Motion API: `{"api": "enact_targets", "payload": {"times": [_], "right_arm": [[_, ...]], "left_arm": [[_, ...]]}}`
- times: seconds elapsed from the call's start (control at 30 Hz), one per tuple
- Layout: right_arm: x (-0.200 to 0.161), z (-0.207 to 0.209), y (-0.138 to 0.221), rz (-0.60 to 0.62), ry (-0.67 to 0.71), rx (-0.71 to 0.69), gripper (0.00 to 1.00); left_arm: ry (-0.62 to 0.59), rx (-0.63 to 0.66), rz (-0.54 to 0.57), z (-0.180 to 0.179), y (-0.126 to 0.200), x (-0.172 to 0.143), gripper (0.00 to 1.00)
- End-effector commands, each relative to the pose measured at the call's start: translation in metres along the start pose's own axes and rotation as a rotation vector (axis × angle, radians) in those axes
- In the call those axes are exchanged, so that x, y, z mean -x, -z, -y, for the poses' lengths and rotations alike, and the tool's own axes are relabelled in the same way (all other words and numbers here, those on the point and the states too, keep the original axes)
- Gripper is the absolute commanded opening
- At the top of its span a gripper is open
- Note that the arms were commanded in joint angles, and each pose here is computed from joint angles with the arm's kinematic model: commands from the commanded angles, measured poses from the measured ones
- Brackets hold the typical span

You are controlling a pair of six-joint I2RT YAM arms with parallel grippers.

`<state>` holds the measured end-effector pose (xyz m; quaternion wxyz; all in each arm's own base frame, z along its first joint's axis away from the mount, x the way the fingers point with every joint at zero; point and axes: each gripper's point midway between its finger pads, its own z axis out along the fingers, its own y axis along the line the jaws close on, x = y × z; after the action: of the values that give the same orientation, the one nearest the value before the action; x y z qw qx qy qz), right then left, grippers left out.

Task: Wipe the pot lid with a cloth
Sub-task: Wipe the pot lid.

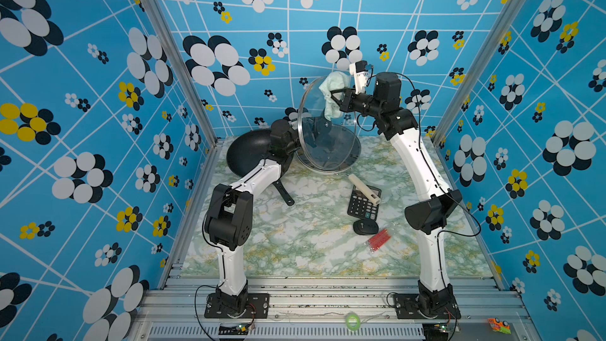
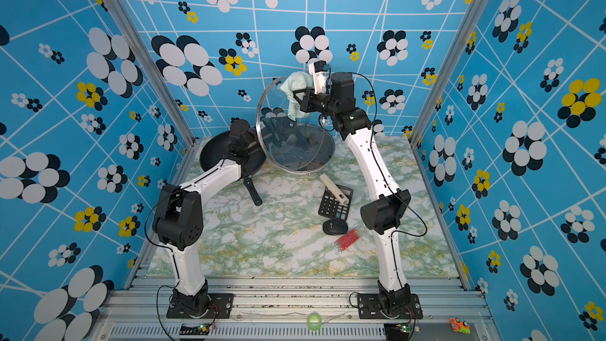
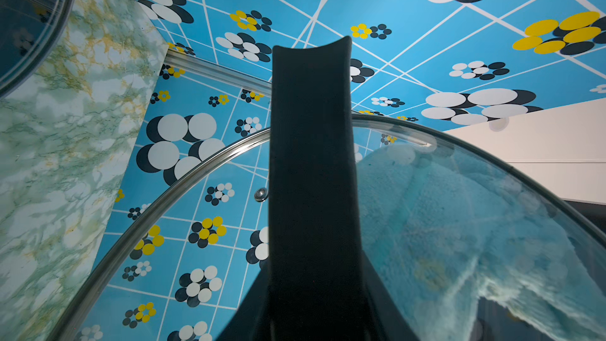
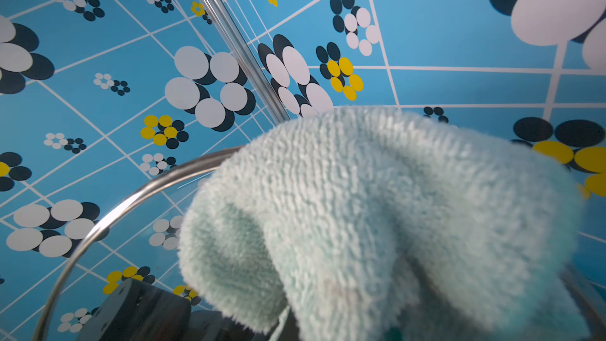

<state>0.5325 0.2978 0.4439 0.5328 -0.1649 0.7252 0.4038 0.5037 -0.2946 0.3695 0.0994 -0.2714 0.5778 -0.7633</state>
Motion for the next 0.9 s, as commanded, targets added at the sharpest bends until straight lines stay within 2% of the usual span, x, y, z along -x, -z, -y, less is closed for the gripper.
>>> {"api": "enact_targets", "payload": {"times": [0.0, 0.17, 0.27, 0.37, 0.53, 0.7, 0.87], "right_arm": [[-0.046, 0.042, -0.003, -0.102, -0.047, -0.141, 0.00], [-0.089, 0.052, 0.011, -0.184, -0.092, -0.186, 0.00], [-0.108, 0.040, 0.023, -0.215, -0.120, -0.162, 0.00], [-0.125, 0.017, 0.030, -0.252, -0.114, -0.134, 0.00], [-0.140, -0.051, 0.027, -0.288, -0.075, -0.019, 0.00], [-0.099, -0.094, 0.024, -0.187, -0.070, 0.081, 0.00], [-0.053, -0.091, 0.012, -0.123, 0.021, 0.050, 0.00]], "left_arm": [[-0.356, -0.305, -0.258, 0.122, 0.013, -0.093, 0.00], [-0.389, -0.354, -0.226, 0.144, 0.012, -0.079, 0.00], [-0.426, -0.299, -0.152, 0.140, 0.009, -0.060, 0.00], [-0.438, -0.269, -0.091, 0.135, 0.004, -0.044, 0.00], [-0.420, -0.280, -0.045, 0.127, -0.007, -0.021, 0.00], [-0.418, -0.245, -0.044, 0.110, -0.015, -0.017, 0.00], [-0.438, -0.186, -0.076, 0.088, -0.014, -0.034, 0.00]]}}
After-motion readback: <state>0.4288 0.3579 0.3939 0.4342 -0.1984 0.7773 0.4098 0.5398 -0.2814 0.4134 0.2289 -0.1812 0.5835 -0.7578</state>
